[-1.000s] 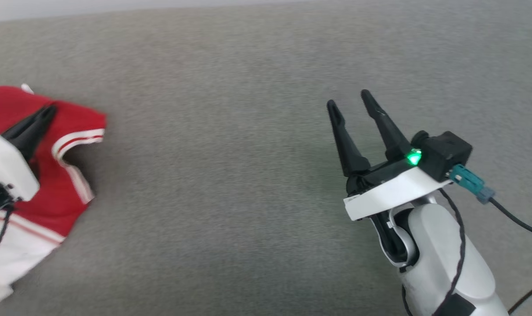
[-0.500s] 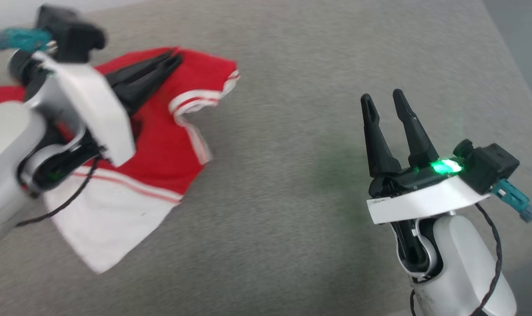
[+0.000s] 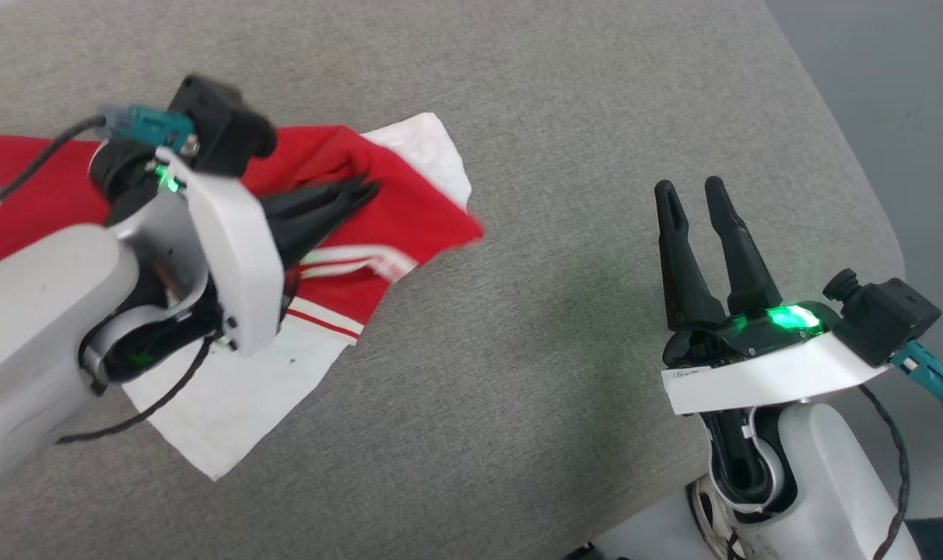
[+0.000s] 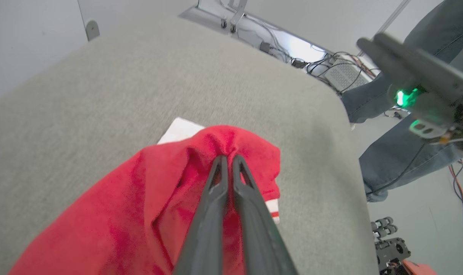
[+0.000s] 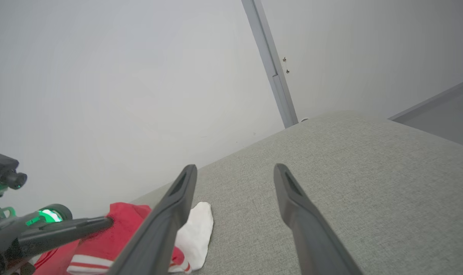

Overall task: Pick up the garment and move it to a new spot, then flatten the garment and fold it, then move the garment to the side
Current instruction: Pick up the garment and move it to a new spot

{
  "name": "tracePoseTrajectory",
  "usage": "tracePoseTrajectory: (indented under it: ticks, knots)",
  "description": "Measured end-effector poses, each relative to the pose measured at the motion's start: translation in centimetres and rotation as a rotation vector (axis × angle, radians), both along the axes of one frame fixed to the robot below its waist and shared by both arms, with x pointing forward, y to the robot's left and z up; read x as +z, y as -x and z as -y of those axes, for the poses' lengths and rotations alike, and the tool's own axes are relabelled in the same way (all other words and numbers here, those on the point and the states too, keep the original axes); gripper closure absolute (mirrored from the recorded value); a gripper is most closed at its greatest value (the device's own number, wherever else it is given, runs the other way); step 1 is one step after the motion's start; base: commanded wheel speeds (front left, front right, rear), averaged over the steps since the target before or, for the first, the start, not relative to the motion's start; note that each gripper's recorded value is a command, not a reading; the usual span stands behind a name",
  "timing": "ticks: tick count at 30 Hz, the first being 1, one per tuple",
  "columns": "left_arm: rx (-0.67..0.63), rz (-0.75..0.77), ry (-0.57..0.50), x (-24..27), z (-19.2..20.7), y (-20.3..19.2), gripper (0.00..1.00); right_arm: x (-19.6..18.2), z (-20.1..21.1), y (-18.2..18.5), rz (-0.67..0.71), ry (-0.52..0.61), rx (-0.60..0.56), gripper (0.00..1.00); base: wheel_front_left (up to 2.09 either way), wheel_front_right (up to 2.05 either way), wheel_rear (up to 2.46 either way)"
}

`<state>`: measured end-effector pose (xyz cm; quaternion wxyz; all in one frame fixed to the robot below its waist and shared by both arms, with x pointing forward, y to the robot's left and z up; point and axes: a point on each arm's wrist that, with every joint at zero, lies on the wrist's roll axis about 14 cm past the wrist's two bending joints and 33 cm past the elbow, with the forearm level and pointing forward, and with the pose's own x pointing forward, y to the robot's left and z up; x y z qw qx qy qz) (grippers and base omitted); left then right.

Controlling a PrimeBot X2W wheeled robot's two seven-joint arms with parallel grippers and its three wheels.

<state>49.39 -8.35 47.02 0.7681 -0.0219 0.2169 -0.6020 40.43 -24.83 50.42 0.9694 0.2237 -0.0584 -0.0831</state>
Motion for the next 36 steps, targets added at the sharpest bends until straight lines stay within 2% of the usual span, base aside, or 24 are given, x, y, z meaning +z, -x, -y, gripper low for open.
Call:
tracePoseTrajectory:
  ticks: [8,19,20,21,22,24,26,27,33,36]
  knots:
    - [-0.017,-0.112,-0.266,-8.9,-2.8,1.1,1.00,-0.3,0.5,0.2,-0.010,-0.012,-0.019,0.00,0.00,0.00,0.00]
    - [-0.051,-0.120,-0.351,-12.9,-2.3,-0.5,1.00,-1.4,1.4,1.1,-0.050,-0.024,-0.060,0.00,0.00,0.00,0.00]
    - [-0.055,-0.119,-0.349,-12.9,-2.2,-0.6,0.71,-1.5,1.5,1.2,-0.055,-0.024,-0.064,0.00,0.00,0.00,0.00]
    - [-0.059,-0.109,-0.351,-12.9,-2.2,-0.7,0.71,-1.6,1.6,1.3,-0.059,-0.024,-0.067,0.00,0.00,0.00,0.00]
    - [-0.062,-0.093,-0.353,-12.8,-2.2,-0.7,0.53,-1.8,1.6,1.3,-0.062,-0.025,-0.069,0.00,0.00,0.00,0.00]
    - [-0.062,-0.076,-0.348,-12.5,-2.2,-0.7,0.37,-1.9,1.5,1.2,-0.065,-0.023,-0.063,0.00,0.00,0.00,0.00]
    - [-0.057,-0.056,-0.339,-11.9,-2.4,-0.6,0.16,-2.0,1.2,0.9,-0.065,-0.016,-0.051,0.00,0.00,0.00,0.00]
    - [-0.054,-0.040,-0.332,-11.6,-2.5,-0.5,0.00,-2.0,1.1,0.7,-0.064,-0.012,-0.045,0.00,0.00,0.00,0.00]
    - [0.022,0.015,-0.236,-8.4,-3.9,-0.4,0.00,-1.7,-0.3,-1.0,-0.048,0.031,0.015,0.00,0.00,0.00,0.00]
    - [0.090,0.026,-0.155,-6.2,-5.0,-0.4,0.00,-1.8,-1.4,-1.9,-0.049,0.062,0.058,0.00,0.00,0.00,0.00]
